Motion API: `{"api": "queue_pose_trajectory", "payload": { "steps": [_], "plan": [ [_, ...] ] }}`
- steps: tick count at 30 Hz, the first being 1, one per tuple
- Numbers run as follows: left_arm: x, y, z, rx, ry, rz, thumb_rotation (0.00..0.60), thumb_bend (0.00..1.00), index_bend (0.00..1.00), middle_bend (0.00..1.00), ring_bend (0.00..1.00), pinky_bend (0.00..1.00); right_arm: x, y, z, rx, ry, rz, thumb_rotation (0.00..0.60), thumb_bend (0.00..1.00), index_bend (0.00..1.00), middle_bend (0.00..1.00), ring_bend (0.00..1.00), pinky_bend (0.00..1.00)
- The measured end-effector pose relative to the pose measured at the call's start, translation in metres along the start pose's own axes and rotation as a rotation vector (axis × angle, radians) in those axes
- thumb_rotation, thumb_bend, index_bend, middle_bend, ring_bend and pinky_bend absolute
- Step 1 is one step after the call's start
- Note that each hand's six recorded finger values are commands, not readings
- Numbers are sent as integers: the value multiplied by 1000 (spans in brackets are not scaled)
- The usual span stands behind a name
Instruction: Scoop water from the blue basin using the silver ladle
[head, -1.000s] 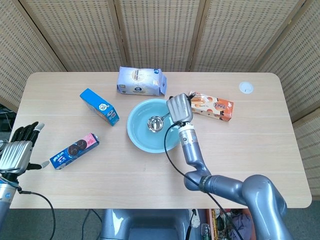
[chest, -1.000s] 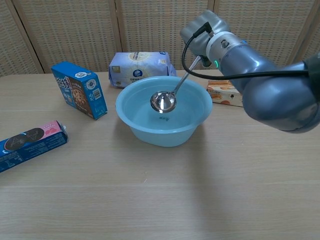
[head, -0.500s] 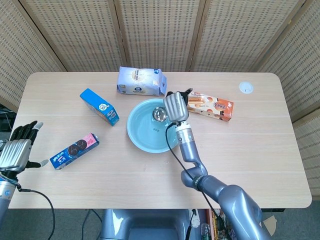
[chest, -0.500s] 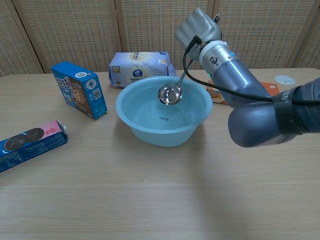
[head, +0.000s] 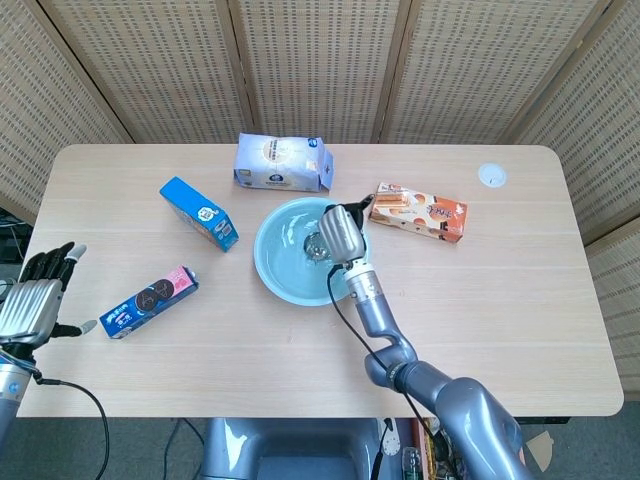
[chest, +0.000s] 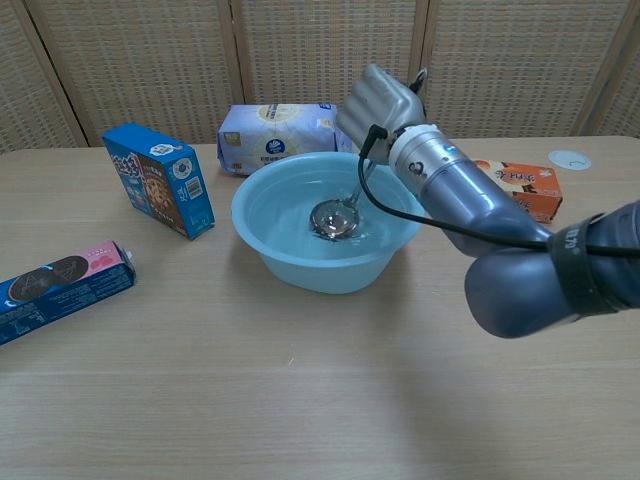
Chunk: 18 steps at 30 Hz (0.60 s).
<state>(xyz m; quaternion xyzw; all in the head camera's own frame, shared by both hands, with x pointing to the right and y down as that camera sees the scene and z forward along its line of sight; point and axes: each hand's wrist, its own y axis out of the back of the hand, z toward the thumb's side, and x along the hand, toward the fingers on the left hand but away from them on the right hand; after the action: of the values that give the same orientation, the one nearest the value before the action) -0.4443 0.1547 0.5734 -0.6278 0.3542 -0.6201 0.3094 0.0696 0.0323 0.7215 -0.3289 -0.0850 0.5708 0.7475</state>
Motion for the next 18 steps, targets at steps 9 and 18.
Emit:
{"api": "queue_pose_trajectory", "payload": {
  "steps": [9, 18],
  "plan": [
    [-1, -1, 1, 0, -4, -3, 600, 0, 0, 0, 0, 0, 11, 6, 0, -200, 0, 153, 600, 782, 768, 1000, 1000, 1000],
    [-1, -2, 2, 4, -6, -7, 600, 0, 0, 0, 0, 0, 12, -1, -24, -491, -37, 404, 600, 787, 772, 1000, 1000, 1000]
  ]
}}
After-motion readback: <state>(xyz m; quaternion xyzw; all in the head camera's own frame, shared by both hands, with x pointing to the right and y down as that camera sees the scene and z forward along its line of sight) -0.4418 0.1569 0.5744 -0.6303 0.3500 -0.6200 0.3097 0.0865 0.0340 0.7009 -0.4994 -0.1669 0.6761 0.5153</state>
